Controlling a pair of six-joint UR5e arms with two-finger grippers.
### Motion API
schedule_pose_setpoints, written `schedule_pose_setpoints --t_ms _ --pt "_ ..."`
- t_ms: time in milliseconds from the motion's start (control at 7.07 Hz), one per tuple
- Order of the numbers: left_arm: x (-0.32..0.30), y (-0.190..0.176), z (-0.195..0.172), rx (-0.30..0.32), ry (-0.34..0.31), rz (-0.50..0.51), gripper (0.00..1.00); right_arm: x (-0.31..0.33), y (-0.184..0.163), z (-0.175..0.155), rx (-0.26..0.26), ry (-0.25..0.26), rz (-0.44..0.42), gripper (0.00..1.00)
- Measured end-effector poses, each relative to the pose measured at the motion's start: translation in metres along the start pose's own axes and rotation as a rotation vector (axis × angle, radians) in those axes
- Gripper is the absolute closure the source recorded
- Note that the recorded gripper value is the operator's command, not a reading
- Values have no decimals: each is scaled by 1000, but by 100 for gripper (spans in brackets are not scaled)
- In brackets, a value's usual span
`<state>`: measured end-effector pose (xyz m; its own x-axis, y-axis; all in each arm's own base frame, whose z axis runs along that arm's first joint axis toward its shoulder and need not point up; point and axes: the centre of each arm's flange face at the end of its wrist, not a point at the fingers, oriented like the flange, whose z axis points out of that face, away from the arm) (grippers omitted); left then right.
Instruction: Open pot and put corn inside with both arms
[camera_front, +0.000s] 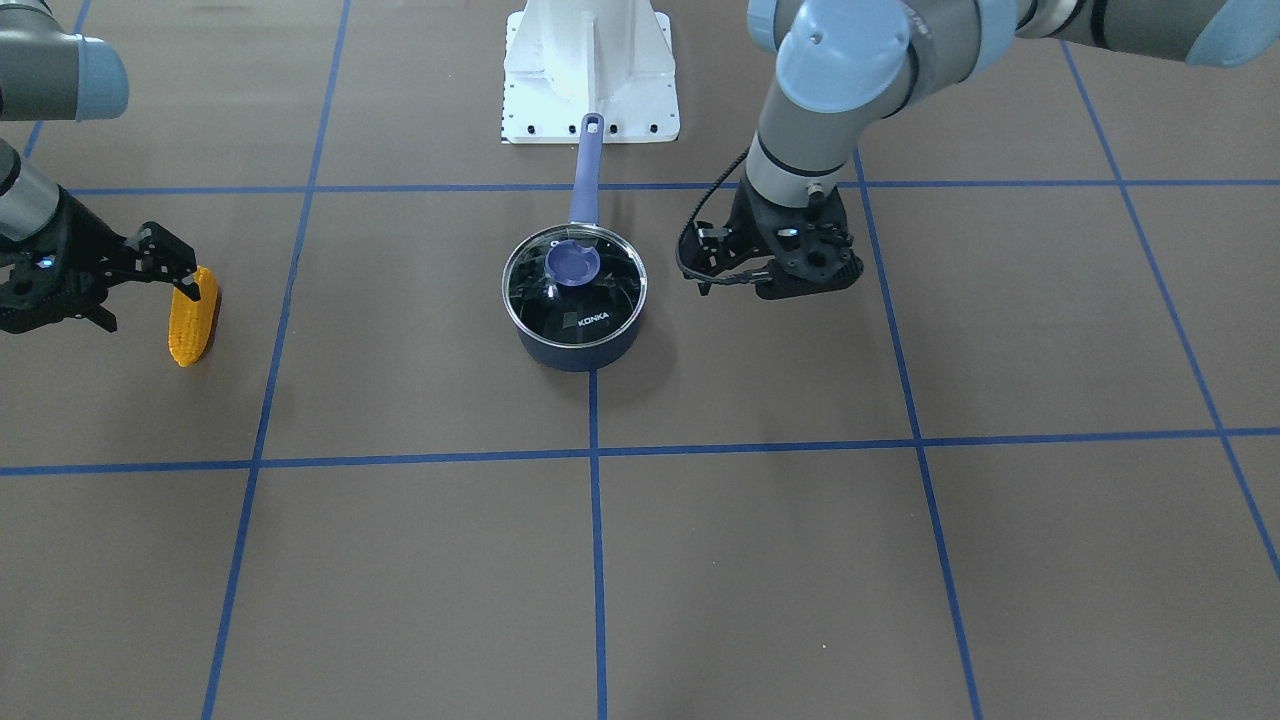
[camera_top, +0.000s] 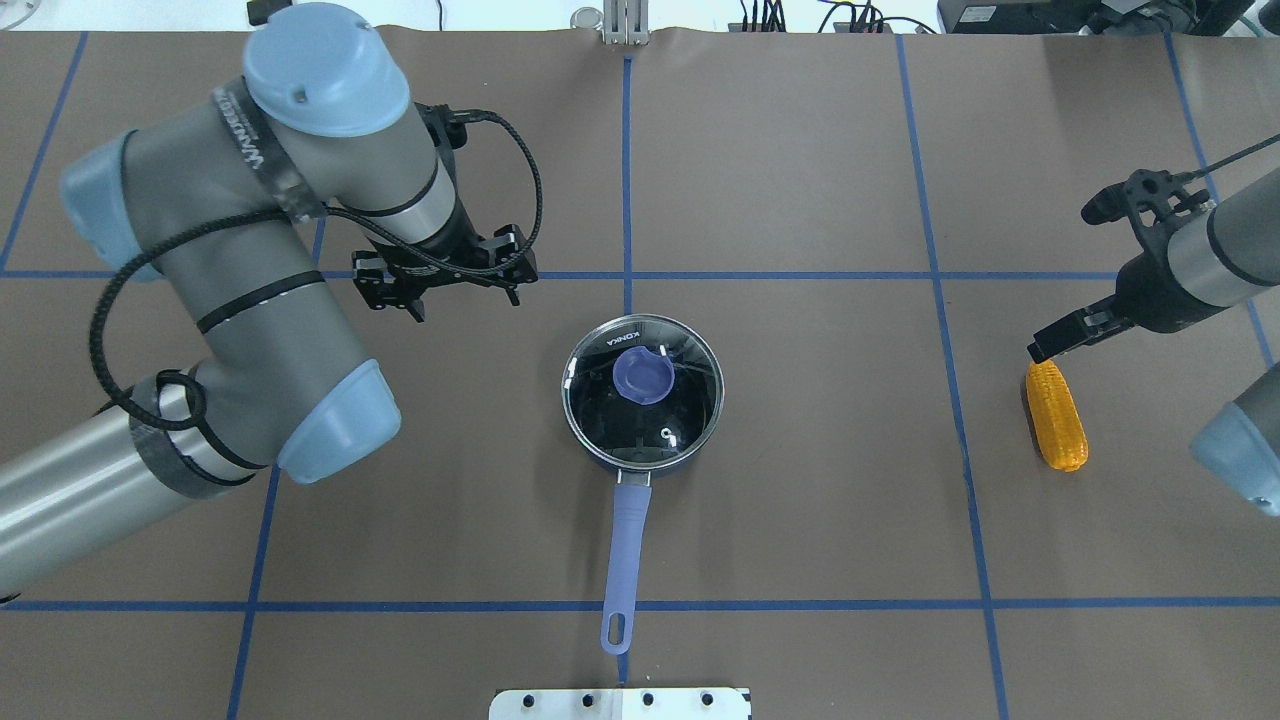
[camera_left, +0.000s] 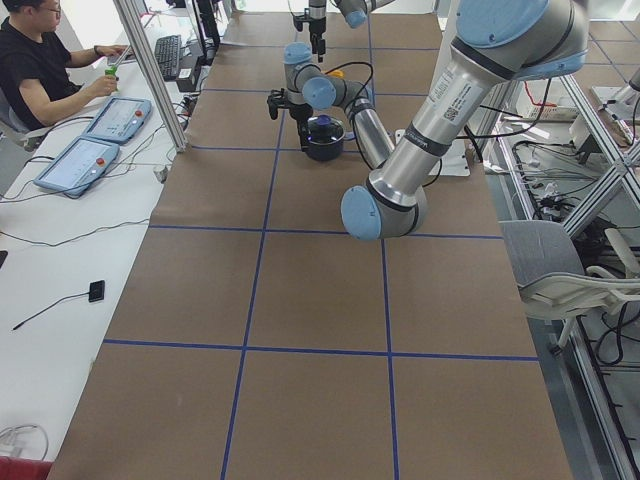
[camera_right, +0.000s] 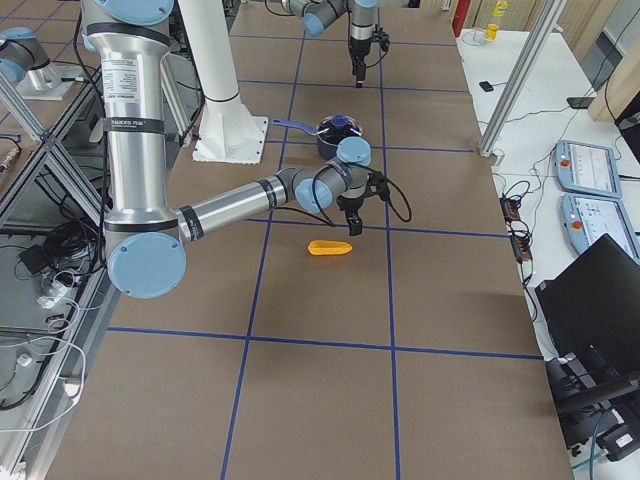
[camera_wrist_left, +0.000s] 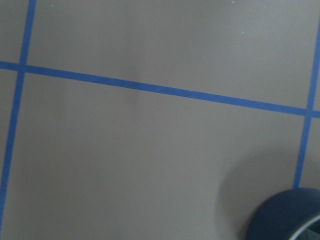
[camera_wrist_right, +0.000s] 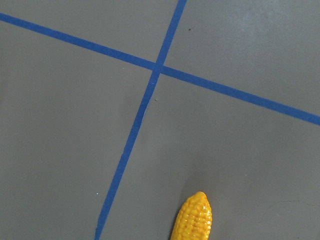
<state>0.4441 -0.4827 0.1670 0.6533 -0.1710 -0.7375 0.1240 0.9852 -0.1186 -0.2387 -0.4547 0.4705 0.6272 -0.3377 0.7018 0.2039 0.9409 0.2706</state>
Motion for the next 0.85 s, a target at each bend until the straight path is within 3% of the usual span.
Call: schedule_pose_setpoints --t_ms 424,848 --pt "69 28 13 -6 2 19 0 -6 30 36 -67 42 -28 2" --pt "110 83 28 -34 14 103 0 3 67 60 -131 51 -43 2"
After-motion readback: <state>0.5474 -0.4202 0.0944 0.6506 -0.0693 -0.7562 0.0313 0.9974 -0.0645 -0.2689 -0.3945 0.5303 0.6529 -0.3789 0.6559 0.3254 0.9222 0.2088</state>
